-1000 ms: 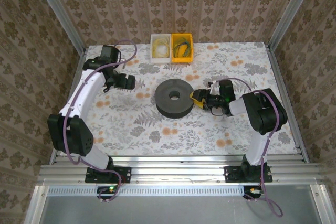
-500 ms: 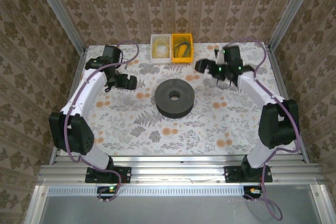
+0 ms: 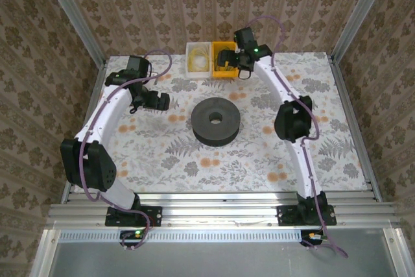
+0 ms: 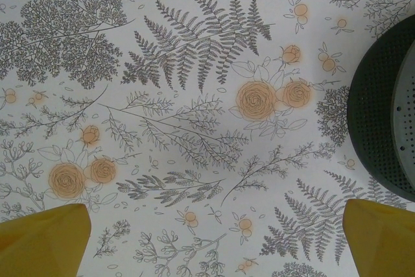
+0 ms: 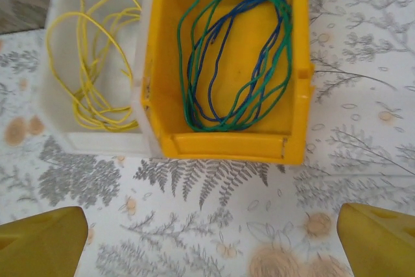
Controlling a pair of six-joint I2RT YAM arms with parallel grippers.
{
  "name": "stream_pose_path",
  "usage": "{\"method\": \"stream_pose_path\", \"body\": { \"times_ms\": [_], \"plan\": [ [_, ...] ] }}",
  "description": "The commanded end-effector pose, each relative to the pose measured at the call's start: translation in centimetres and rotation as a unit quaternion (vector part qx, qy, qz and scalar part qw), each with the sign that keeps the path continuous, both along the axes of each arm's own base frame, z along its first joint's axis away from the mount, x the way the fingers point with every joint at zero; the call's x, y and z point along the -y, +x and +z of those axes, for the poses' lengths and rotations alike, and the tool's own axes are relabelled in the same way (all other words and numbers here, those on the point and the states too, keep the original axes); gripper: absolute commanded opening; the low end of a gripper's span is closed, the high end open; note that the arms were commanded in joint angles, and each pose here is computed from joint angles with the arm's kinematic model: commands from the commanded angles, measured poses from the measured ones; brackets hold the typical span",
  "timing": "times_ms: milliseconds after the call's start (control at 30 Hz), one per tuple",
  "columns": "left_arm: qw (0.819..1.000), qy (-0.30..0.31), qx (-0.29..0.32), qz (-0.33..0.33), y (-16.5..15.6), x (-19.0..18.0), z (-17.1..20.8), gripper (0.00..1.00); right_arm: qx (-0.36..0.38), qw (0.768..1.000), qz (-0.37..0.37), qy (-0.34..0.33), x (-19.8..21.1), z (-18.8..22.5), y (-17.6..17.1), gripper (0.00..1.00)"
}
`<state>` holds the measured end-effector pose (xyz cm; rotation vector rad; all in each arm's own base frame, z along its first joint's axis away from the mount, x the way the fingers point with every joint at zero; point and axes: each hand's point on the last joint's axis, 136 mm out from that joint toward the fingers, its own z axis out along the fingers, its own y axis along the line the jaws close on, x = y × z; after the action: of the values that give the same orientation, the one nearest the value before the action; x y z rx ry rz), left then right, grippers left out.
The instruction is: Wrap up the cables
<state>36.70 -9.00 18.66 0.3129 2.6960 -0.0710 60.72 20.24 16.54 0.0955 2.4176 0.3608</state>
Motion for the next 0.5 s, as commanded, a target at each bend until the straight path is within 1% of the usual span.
{"method": "stream_pose_path", "body": {
  "times_ms": [0, 100, 233, 333, 467],
  "plan": [
    [1.0, -0.006, 0.007, -0.005, 0.7, 0.5, 0.5, 1.0, 0.0, 1.0, -0.006, 0.0, -0.4, -0.3, 0.8, 1.0],
    [1.0, -0.009, 0.001, -0.008, 0.9, 0.6, 0.0, 1.0, 0.012, 0.999, 0.004, 0.039, -1.6, -1.5, 2.4, 0.97],
    [1.0, -0.01, -0.006, -0.011, 1.2, 0.8, -0.7, 1.0, 0.004, 0.999, -0.01, 0.044, -1.0, -3.5, 3.2, 0.94],
    [1.0, -0.011, -0.01, -0.011, 1.3, 0.8, -1.0, 1.0, 0.006, 0.999, -0.007, 0.048, -1.2, -4.4, 3.6, 0.93],
    [1.0, -0.012, -0.012, -0.012, 1.5, 0.8, -1.2, 1.0, 0.013, 0.997, 0.001, 0.079, -2.4, -5.1, 4.4, 0.9]
  ]
}}
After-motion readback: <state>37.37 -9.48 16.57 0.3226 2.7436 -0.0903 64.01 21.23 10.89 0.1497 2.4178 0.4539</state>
